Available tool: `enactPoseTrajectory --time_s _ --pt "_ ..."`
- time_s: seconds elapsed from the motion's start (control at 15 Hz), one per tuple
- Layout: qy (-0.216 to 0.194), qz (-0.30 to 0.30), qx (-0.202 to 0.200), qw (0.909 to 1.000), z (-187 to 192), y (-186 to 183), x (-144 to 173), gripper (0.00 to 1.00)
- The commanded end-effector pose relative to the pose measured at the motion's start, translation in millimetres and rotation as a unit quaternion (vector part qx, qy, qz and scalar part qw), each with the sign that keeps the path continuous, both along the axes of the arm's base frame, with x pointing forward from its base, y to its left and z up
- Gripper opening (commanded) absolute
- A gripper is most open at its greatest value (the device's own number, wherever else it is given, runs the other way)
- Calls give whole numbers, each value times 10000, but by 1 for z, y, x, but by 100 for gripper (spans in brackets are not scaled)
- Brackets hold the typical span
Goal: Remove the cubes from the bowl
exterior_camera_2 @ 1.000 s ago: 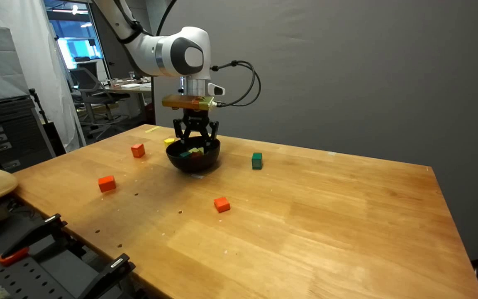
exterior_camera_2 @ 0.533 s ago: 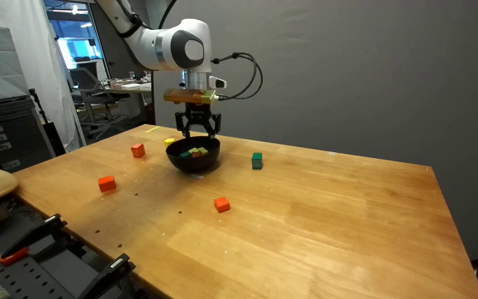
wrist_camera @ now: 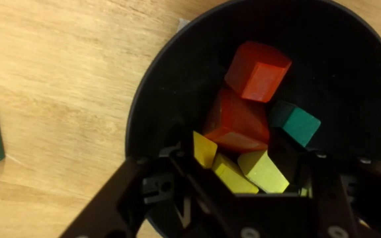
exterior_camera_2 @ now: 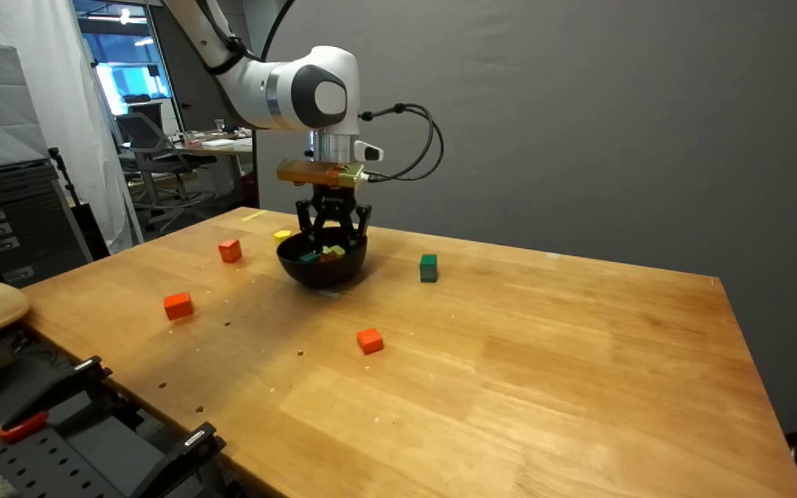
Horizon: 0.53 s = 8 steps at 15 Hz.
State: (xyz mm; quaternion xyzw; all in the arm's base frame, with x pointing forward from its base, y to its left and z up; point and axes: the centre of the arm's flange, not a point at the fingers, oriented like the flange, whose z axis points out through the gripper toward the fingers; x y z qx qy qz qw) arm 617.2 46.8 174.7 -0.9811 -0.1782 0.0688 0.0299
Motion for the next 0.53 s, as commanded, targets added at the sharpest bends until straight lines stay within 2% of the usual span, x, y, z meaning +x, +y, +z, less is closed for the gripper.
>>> enactPoseTrajectory --time_s 0.0,0.47 --pt "96 -80 183 9998 -4 -2 4 61" --pt "130 -168 232 9995 -4 -2 3 63"
